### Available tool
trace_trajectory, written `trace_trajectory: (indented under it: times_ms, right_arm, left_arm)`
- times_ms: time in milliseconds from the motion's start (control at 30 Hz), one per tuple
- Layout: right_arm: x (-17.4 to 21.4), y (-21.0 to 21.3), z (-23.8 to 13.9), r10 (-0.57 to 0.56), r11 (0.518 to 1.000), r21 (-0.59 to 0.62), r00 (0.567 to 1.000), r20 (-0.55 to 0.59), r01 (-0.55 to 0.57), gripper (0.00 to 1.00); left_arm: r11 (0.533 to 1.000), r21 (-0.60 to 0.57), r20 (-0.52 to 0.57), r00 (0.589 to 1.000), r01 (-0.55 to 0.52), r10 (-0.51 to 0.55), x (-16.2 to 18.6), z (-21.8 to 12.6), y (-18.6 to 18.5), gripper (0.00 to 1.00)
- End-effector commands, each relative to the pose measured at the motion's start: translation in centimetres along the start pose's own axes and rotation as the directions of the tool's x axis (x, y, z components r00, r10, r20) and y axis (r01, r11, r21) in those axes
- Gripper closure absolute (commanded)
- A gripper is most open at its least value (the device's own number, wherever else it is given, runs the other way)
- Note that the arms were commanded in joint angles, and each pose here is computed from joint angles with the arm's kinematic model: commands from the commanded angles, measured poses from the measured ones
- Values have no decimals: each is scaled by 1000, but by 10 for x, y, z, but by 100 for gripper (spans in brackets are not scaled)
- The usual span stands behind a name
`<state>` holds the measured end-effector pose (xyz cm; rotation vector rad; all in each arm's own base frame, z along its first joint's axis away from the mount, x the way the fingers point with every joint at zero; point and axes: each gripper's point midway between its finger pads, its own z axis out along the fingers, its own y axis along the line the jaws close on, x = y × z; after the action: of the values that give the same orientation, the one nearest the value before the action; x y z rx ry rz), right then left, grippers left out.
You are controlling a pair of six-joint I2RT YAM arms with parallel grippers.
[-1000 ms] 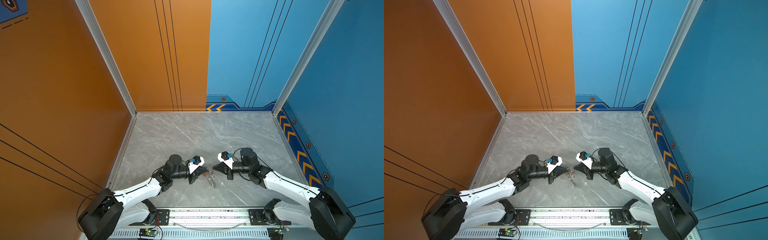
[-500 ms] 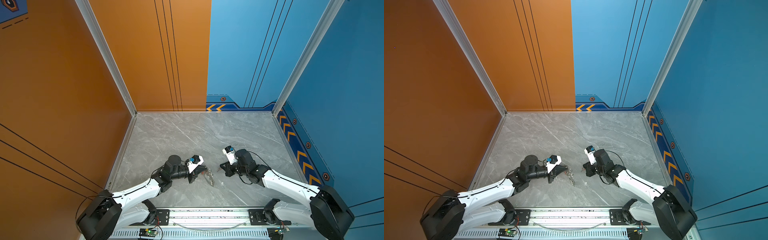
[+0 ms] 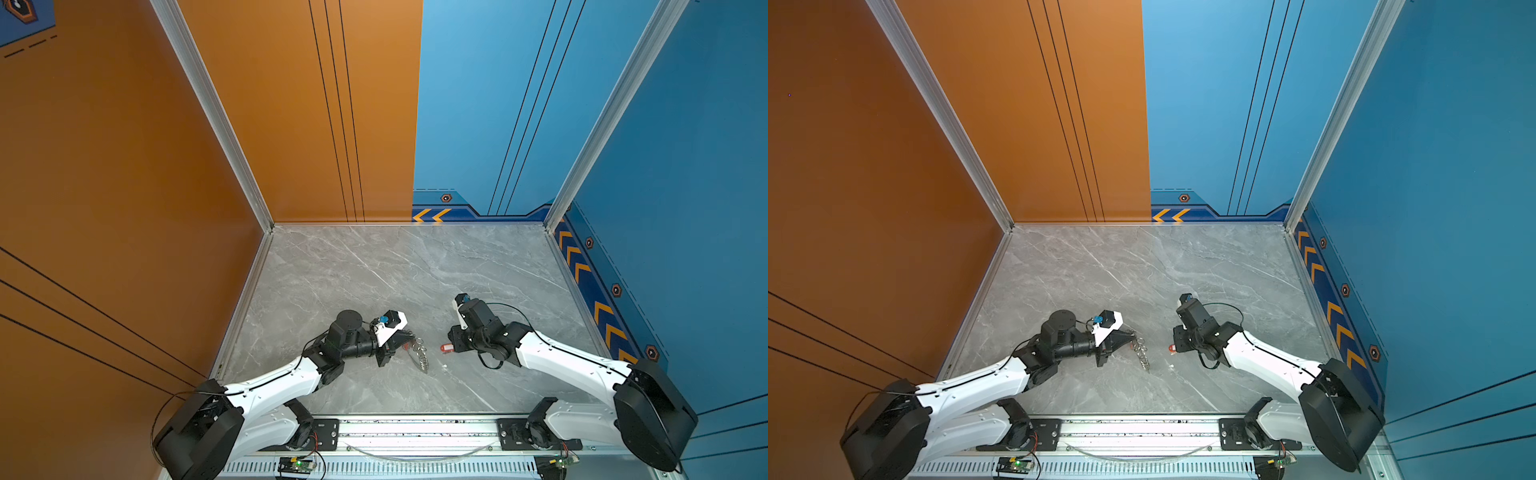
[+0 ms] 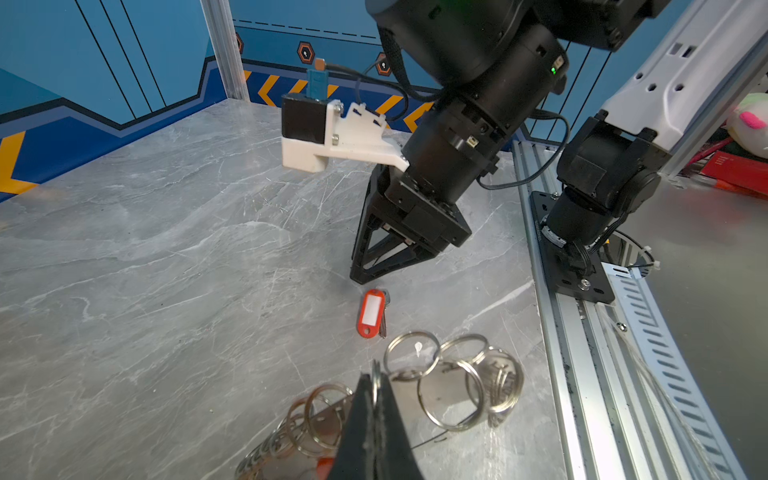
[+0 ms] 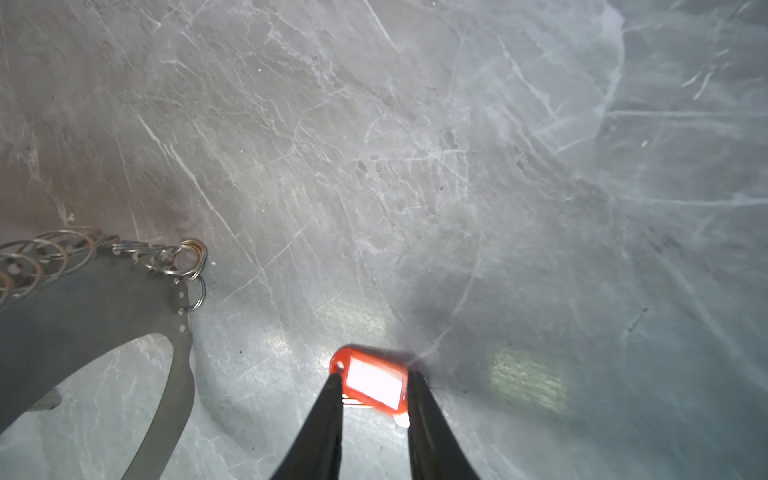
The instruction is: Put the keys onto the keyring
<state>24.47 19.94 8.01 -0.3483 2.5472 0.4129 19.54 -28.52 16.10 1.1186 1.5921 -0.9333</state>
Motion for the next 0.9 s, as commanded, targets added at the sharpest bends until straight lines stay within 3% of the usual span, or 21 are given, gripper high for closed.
trace_trajectory:
  times_ms: [0, 133, 267, 367, 633, 867]
  right_arm:
    - [-18, 40, -33, -228, 961, -138, 970, 85, 238, 70]
    - [-18, 90, -55, -426, 817, -310, 872, 242, 486, 71]
    - [-17, 120, -73, -477, 673, -408, 784, 398, 617, 74]
    - [-11, 130, -80, -504, 593, -439, 737, 451, 675, 74]
    - [2, 137, -81, -534, 485, -500, 696, 480, 717, 76]
    - [7, 136, -79, -544, 466, -503, 684, 486, 728, 78]
  left_arm:
    - [997, 78, 21, 1000, -24, 22, -5, 1, -12, 100]
    - [990, 140, 27, 999, -26, 23, -6, 1, -23, 100]
    - [985, 171, 21, 1000, -24, 21, -3, 2, -28, 100]
    - [981, 194, 22, 1000, -24, 20, -3, 2, -31, 100]
    - [976, 215, 19, 1000, -16, 12, -3, 2, -34, 100]
    - [975, 220, 19, 1000, -15, 11, -3, 2, -35, 100]
